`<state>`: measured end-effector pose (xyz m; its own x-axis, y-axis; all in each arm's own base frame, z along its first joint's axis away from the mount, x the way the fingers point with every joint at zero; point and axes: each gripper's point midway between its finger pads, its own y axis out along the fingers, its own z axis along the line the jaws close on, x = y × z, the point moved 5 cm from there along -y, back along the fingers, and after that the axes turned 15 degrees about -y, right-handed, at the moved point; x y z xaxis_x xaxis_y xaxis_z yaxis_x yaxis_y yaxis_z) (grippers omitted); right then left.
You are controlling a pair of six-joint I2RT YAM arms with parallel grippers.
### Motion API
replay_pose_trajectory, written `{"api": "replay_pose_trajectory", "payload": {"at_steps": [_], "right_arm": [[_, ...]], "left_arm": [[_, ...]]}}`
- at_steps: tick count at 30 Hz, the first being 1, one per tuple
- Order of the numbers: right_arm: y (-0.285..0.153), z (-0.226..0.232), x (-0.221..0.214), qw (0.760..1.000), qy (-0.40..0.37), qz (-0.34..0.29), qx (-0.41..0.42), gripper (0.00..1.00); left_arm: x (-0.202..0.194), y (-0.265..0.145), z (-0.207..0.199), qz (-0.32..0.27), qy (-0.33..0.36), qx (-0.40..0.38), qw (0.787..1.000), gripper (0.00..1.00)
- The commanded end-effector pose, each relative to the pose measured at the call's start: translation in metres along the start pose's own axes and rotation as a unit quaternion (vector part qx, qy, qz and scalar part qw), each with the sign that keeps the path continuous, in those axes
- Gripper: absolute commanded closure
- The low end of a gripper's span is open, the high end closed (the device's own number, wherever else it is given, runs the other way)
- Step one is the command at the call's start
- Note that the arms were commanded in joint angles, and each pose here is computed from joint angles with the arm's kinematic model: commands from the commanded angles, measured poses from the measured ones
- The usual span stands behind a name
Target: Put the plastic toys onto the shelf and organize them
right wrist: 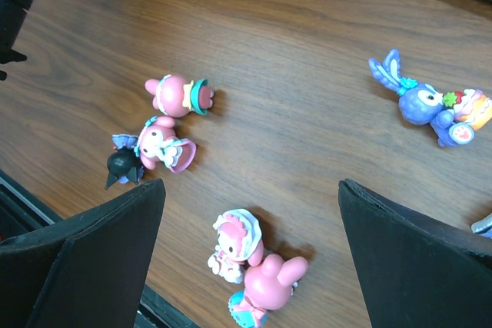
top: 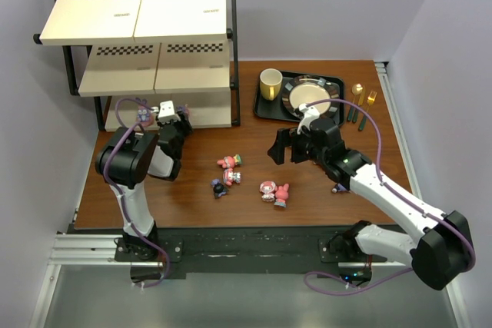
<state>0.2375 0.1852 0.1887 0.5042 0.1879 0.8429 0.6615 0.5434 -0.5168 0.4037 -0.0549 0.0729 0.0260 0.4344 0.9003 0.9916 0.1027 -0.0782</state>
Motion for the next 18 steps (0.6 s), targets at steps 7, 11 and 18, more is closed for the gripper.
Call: {"api": "replay_pose_trajectory", "payload": {"at_steps": [7,11,18], "right_arm": [[0.001,0.002,0.017,1.000,0.001,-0.024,0.010,0.01],[0.001,0.002,0.017,1.000,0.002,-0.024,0.011,0.01],[0.001,0.002,0.016,1.000,0.003,-0.021,0.009,0.02]], "left_arm": [[0.057,-0.003,-0.029,-0.134,-0.061,-0.077,0.986,0.73],[0.060,-0.007,-0.028,-0.140,-0.065,-0.077,0.985,0.62],[0.061,-0.015,-0.026,-0.140,-0.068,-0.080,0.985,0.46]]}}
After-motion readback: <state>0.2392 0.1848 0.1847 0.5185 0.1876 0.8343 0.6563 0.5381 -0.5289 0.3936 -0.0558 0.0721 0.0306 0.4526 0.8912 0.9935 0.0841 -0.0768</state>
